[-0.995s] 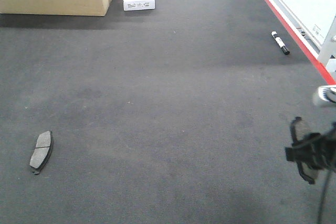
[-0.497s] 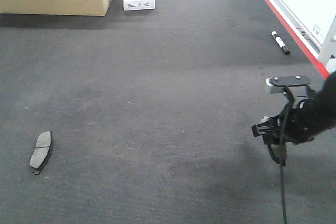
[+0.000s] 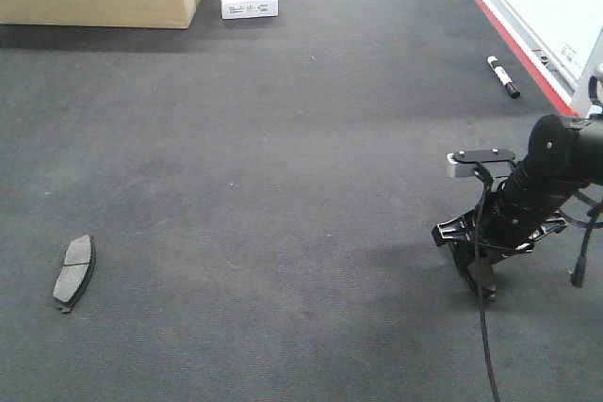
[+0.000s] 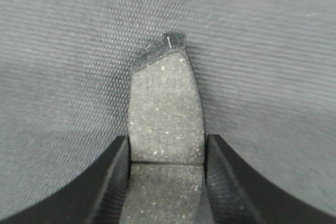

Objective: Move and align brake pads A on conveyor

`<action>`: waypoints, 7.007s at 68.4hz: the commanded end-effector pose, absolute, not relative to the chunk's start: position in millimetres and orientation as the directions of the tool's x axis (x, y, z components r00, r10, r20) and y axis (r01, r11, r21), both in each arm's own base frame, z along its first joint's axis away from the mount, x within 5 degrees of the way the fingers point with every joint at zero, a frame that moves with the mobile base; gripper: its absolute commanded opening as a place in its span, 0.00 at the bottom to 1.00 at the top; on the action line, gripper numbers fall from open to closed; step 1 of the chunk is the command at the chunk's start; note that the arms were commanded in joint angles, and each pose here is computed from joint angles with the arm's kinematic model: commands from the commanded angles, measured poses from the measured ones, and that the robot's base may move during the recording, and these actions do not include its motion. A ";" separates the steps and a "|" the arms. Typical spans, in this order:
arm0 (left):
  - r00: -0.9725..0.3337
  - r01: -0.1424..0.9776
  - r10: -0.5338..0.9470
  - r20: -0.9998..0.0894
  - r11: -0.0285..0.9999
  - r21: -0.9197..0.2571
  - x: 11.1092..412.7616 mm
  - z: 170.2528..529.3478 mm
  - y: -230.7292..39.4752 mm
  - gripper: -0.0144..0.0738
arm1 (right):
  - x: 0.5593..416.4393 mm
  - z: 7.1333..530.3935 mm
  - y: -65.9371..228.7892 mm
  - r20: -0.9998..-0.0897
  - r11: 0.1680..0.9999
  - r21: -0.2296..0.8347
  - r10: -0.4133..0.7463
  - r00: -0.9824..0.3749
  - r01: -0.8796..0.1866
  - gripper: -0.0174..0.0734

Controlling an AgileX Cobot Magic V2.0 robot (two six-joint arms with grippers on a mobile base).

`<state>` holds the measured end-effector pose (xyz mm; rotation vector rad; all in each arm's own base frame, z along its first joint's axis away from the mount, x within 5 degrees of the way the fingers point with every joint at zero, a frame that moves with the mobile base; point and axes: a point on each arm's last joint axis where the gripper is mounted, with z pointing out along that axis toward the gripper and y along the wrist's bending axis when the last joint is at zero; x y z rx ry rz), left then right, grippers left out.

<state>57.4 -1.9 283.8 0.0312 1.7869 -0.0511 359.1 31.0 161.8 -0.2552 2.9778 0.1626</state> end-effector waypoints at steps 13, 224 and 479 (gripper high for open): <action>-0.128 0.061 -0.016 -0.992 0.998 -0.024 58.0 298.2 -2.8 0.65 | 361.6 206.7 30.3 -0.277 0.984 0.093 -0.123 -0.953 -0.154 0.74; -0.129 0.060 -0.016 -0.991 0.998 -0.024 58.2 298.1 -2.7 0.65 | 47.2 285.5 9.9 -0.992 0.991 0.004 -0.012 -0.124 -0.133 0.66; -0.129 0.060 -0.016 -0.991 0.998 -0.024 58.2 298.1 -2.7 0.65 | 47.0 284.2 10.1 -0.990 0.991 0.004 -0.014 -0.137 -0.135 0.66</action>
